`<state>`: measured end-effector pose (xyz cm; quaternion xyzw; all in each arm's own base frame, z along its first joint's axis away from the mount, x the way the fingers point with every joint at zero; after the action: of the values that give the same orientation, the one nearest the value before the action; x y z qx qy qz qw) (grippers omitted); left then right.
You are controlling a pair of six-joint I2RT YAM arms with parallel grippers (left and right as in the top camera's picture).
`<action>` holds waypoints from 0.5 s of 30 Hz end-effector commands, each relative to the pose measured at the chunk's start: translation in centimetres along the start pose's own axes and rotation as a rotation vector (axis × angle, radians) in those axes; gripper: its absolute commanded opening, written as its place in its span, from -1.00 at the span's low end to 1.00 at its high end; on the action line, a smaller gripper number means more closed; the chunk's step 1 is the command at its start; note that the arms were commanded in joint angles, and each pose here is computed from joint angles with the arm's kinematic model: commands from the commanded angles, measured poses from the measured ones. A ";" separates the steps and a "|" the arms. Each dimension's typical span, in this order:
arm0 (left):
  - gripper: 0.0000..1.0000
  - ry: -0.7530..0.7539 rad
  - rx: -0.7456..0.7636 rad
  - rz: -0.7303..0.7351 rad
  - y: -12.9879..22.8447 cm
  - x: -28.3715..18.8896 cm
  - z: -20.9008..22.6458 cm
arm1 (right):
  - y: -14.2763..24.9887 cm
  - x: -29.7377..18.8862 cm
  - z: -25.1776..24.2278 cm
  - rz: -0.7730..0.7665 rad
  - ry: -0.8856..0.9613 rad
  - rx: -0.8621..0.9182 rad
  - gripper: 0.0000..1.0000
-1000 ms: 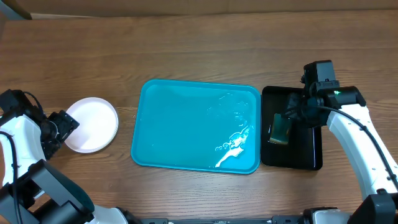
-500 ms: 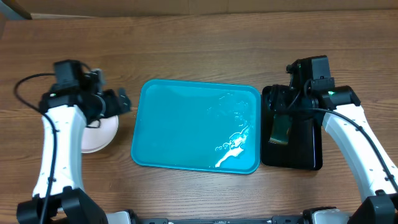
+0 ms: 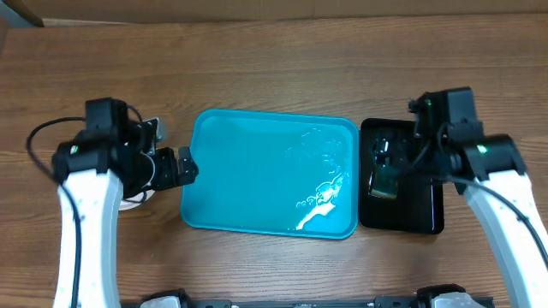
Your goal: Clean dirty plates on tray and stack at the side
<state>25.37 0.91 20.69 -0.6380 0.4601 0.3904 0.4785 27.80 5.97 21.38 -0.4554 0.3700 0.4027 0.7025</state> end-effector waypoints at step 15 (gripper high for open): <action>1.00 0.005 0.241 -0.506 6.2 -10.2 -3.7 | 6.3 -7.5 -1.9 -0.368 -0.099 -0.047 1.00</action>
<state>17.83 -0.54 30.76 -0.6822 0.3100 0.2181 0.6252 19.57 4.37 25.00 -0.5089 0.2456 0.3116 0.7639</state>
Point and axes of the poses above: each gripper's point midway between its finger pads, its own x axis out along the fingers, its own z axis along the line the jaws close on, y = z × x, the point moved 4 cm from there along -x, back along the fingers, and after that the axes turned 5 degrees about x, right-handed, at the moved point
